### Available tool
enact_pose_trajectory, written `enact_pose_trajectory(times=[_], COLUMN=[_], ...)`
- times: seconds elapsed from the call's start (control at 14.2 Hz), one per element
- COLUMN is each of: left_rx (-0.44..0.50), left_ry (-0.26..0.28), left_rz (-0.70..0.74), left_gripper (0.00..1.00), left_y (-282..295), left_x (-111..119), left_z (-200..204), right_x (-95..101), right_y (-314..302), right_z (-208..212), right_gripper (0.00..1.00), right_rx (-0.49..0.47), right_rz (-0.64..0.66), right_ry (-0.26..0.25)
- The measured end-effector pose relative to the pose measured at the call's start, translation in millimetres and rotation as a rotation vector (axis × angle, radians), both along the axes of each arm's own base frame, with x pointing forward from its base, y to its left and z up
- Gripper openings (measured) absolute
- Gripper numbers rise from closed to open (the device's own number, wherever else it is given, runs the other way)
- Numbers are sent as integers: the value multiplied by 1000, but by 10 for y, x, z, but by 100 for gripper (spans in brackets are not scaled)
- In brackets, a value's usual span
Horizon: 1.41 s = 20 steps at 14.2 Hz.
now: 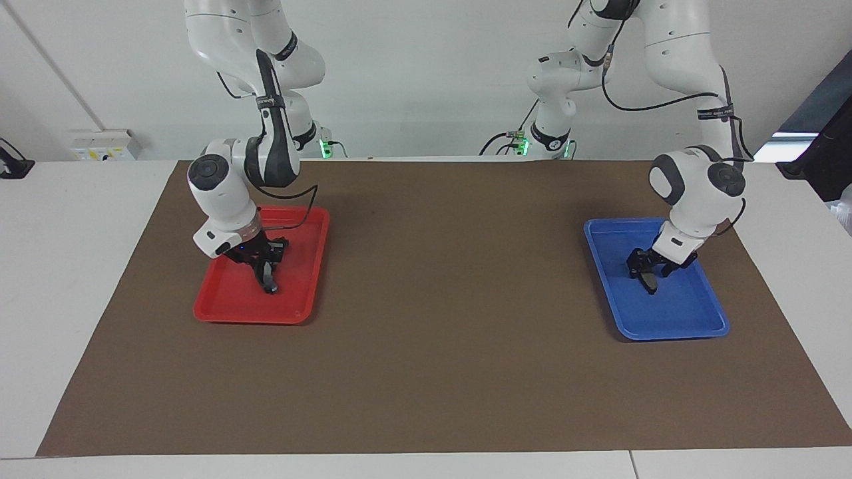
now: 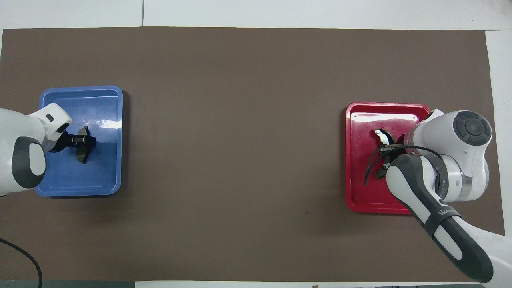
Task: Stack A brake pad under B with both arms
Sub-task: 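Carry the brake pad with the left gripper to the table center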
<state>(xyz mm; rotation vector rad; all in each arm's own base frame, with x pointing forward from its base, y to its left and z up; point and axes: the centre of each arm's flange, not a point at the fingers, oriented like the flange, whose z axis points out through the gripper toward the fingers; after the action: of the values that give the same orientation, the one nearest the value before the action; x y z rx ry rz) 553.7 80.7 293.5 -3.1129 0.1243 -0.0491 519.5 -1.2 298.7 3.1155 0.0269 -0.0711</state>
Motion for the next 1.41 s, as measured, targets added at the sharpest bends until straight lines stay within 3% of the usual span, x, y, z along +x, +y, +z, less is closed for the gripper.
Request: enact_pose_trajectory(times=[0.21,0.42,0.49,0.77,0.99,1.2,1.41], left_rx=[-1,-4,-4,-3,-7,-16,-30], left_ry=[3,3,1,-9,3,-12,-21], left_rz=[-8,-18,-16,-24,-37,0,28], left_gripper=[81,48,41,41,41,41,41], left_y=[-43,-111,-101,-142,-568,-1541,-2698], left_x=[1,-19,-30,-37,55,117,-105], left_z=[-1,47,81,163,513,799,810], right_x=[143,329,359,366,354,353,363], right_y=[5,25,43,81,87,108,191], right_z=[269,703,769,776,767,767,790], right_gripper=[43,43,43,43,43,43,43], right_rx=[0,0,0,0,3,12,13], right_rz=[-1,1,4,11,9,6,20], right_ry=[30,28,22,27,37,38,34])
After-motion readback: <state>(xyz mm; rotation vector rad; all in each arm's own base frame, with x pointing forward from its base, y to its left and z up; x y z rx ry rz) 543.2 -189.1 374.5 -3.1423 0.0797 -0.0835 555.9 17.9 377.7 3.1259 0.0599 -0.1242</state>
